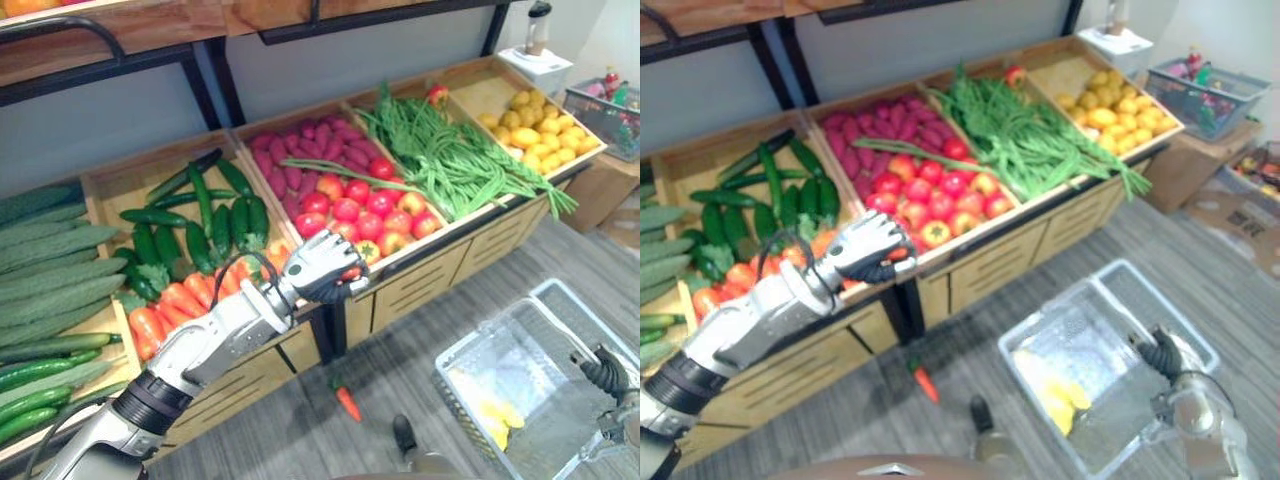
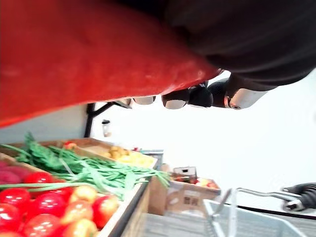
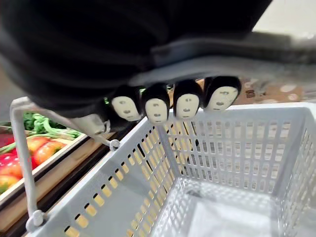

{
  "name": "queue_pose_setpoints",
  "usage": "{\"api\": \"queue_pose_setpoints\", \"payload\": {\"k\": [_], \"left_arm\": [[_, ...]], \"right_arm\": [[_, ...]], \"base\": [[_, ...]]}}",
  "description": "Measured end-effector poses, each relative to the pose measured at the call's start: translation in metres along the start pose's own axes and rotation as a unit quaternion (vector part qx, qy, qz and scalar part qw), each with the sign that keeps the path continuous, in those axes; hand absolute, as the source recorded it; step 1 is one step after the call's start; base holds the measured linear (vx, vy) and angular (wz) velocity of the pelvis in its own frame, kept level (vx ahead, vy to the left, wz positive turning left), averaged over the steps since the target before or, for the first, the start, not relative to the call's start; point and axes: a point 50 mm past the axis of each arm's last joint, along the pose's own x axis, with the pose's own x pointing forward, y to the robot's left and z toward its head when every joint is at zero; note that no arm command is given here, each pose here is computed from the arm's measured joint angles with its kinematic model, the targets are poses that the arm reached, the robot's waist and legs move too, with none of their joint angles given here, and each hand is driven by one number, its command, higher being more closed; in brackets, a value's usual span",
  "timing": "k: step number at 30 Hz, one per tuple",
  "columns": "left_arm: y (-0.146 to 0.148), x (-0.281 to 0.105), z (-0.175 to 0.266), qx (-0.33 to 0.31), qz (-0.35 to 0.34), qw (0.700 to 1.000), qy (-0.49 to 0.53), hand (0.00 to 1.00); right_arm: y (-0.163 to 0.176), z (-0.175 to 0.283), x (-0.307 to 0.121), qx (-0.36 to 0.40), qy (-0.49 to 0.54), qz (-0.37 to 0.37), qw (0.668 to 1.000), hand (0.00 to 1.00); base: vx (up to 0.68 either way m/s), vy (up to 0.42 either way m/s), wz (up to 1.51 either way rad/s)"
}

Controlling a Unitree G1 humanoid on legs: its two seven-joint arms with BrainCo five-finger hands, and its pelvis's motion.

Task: Pick vegetable in the basket

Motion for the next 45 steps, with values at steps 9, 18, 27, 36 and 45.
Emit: {"api": "queue_pose_setpoints", "payload": {"k": [9,18,27,36,45], "left_arm": [[-0.01,0.021,0.044,-0.054,-0.02,0.991,-0.117,1.0],[-0.026,0.032,0.087,-0.125,-0.035,0.971,-0.201,1.0],[-0.035,0.041,0.115,-0.171,-0.049,0.952,-0.249,1.0],[-0.04,0.042,0.119,-0.182,-0.053,0.949,-0.252,1.0],[-0.047,0.036,0.124,-0.204,-0.059,0.946,-0.245,1.0]], "right_arm": [[-0.014,0.049,0.021,-0.072,-0.12,0.029,0.99,1.0],[-0.008,0.098,0.034,-0.105,-0.215,0.051,0.97,1.0],[0.003,0.135,0.039,-0.125,-0.286,0.075,0.947,1.0],[0.006,0.193,0.039,-0.158,-0.391,0.092,0.902,1.0],[-0.001,0.234,0.027,-0.222,-0.476,0.098,0.845,1.0]], "base": [[0.01,-0.012,-0.3],[-0.01,0.003,-0.25],[0.0,0.001,-0.24],[0.02,0.02,-0.42],[0.02,-0.01,-0.5]]}}
